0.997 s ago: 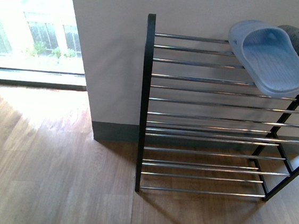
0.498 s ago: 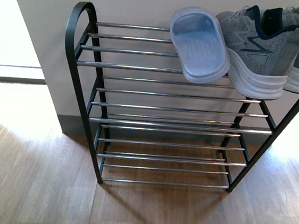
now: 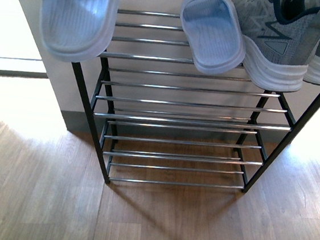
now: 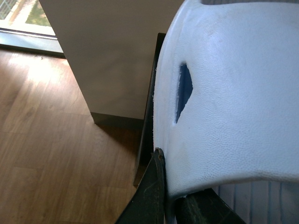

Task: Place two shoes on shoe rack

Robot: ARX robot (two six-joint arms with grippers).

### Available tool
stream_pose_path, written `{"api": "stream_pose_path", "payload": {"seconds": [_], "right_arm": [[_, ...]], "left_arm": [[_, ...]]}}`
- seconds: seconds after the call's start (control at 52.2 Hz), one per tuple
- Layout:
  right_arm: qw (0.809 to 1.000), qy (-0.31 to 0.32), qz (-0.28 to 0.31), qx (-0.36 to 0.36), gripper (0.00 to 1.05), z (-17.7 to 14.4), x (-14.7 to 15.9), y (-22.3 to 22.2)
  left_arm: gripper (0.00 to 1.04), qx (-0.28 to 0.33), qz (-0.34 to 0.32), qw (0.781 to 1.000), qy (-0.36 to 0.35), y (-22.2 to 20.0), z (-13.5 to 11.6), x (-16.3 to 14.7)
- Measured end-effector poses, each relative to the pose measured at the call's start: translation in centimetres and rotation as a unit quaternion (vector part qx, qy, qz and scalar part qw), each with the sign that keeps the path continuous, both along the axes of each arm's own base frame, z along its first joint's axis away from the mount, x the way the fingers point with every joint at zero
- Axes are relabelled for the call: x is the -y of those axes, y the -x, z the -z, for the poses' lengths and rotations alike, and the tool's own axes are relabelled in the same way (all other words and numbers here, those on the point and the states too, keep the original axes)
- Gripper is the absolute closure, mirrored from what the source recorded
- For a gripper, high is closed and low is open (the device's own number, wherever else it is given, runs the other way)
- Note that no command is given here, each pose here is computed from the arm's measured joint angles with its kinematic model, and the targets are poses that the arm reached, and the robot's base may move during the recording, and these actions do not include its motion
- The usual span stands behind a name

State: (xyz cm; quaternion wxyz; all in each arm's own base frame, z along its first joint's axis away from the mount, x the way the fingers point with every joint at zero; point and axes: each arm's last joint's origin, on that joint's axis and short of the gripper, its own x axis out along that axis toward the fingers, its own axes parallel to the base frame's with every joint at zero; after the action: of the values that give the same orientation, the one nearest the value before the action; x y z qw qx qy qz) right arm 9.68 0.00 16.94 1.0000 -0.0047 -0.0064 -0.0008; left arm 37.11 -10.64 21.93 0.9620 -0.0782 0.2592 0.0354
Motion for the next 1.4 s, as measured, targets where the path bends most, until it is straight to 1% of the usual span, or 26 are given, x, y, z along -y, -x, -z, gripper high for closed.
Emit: {"api": "stream_pose_path", "payload": {"seconds": [0.115, 0.268, 0.383, 0.422, 0.46, 0.594, 0.652, 0.671, 0.748, 0.767, 0.786, 0.882, 0.901, 0.92, 0.958, 1.016, 1.054, 1.093, 1.15, 1.227, 1.265, 1.303, 1.361, 1.399], "right_arm": [[1.000, 0.000, 0.000, 0.000, 0.09, 0.0, 0.0, 0.0], [1.000, 0.000, 0.000, 0.000, 0.09, 0.0, 0.0, 0.0], [1.000, 0.000, 0.000, 0.000, 0.09, 0.0, 0.0, 0.0], [1.000, 0.000, 0.000, 0.000, 0.09, 0.0, 0.0, 0.0], [1.000, 0.000, 0.000, 0.000, 0.09, 0.0, 0.0, 0.0], [1.000, 0.000, 0.000, 0.000, 0.09, 0.0, 0.0, 0.0], [1.000, 0.000, 0.000, 0.000, 0.09, 0.0, 0.0, 0.0], [1.000, 0.000, 0.000, 0.000, 0.09, 0.0, 0.0, 0.0], [1.000, 0.000, 0.000, 0.000, 0.09, 0.0, 0.0, 0.0], [1.000, 0.000, 0.000, 0.000, 0.09, 0.0, 0.0, 0.0], [1.000, 0.000, 0.000, 0.000, 0.09, 0.0, 0.0, 0.0], [1.000, 0.000, 0.000, 0.000, 0.09, 0.0, 0.0, 0.0], [1.000, 0.000, 0.000, 0.000, 0.09, 0.0, 0.0, 0.0], [1.000, 0.000, 0.000, 0.000, 0.09, 0.0, 0.0, 0.0], [1.000, 0.000, 0.000, 0.000, 0.09, 0.0, 0.0, 0.0], [1.000, 0.000, 0.000, 0.000, 0.09, 0.0, 0.0, 0.0], [1.000, 0.000, 0.000, 0.000, 0.09, 0.0, 0.0, 0.0], [1.000, 0.000, 0.000, 0.000, 0.09, 0.0, 0.0, 0.0], [1.000, 0.000, 0.000, 0.000, 0.09, 0.0, 0.0, 0.0], [1.000, 0.000, 0.000, 0.000, 0.09, 0.0, 0.0, 0.0], [1.000, 0.000, 0.000, 0.000, 0.09, 0.0, 0.0, 0.0], [1.000, 0.000, 0.000, 0.000, 0.09, 0.0, 0.0, 0.0], [1.000, 0.000, 0.000, 0.000, 0.09, 0.0, 0.0, 0.0], [1.000, 0.000, 0.000, 0.000, 0.09, 0.0, 0.0, 0.0]], "left_arm": [[1.03, -0.024, 0.007, 0.999, -0.023, -3.0, 1.9, 0.9], [1.03, -0.058, 0.035, 0.997, -0.026, -6.5, 4.7, 2.3], [1.03, -0.075, 0.039, 0.996, -0.032, -8.3, 5.9, 3.4], [1.03, -0.084, 0.032, 0.995, -0.038, -8.8, 6.3, 3.6], [1.01, -0.089, 0.023, 0.995, -0.040, -9.2, 6.6, 3.8], [0.81, -0.103, 0.023, 0.994, -0.015, -9.6, 6.8, 4.0], [0.70, -0.099, 0.035, 0.994, 0.010, -9.5, 6.2, 4.1], [0.65, -0.097, 0.044, 0.994, 0.019, -9.2, 5.8, 4.3], [0.51, -0.089, 0.064, 0.994, 0.028, -7.3, 4.3, 4.7], [0.49, -0.087, 0.068, 0.993, 0.027, -7.0, 4.0, 4.8], [0.44, -0.079, 0.074, 0.994, 0.023, -6.1, 3.0, 4.9], [0.26, -0.034, 0.091, 0.995, 0.004, -2.2, -1.5, 5.1], [0.21, -0.012, 0.089, 0.996, -0.014, -0.8, -3.0, 4.9], [0.18, 0.010, 0.084, 0.996, -0.029, 0.2, -3.9, 4.6], [0.23, 0.087, 0.065, 0.993, -0.043, 2.1, -5.5, 3.6], [0.34, 0.199, 0.049, 0.978, -0.044, 4.9, -7.4, 1.8], [0.41, 0.252, 0.040, 0.966, -0.043, 6.6, -7.8, 0.3], [0.50, 0.288, 0.029, 0.956, -0.044, 8.3, -7.4, -1.3], [0.61, 0.294, 0.022, 0.954, -0.052, 9.7, -5.8, -2.8], [0.73, 0.268, 0.029, 0.961, -0.065, 10.9, -3.1, -3.9], [0.82, 0.250, 0.038, 0.965, -0.069, 11.8, -1.4, -4.5], [0.91, 0.245, 0.044, 0.966, -0.071, 12.8, -0.5, -5.1], [1.04, 0.253, 0.042, 0.964, -0.071, 14.0, -0.1, -5.9], [1.03, 0.259, 0.036, 0.963, -0.072, 14.8, 0.1, -6.6]]}}
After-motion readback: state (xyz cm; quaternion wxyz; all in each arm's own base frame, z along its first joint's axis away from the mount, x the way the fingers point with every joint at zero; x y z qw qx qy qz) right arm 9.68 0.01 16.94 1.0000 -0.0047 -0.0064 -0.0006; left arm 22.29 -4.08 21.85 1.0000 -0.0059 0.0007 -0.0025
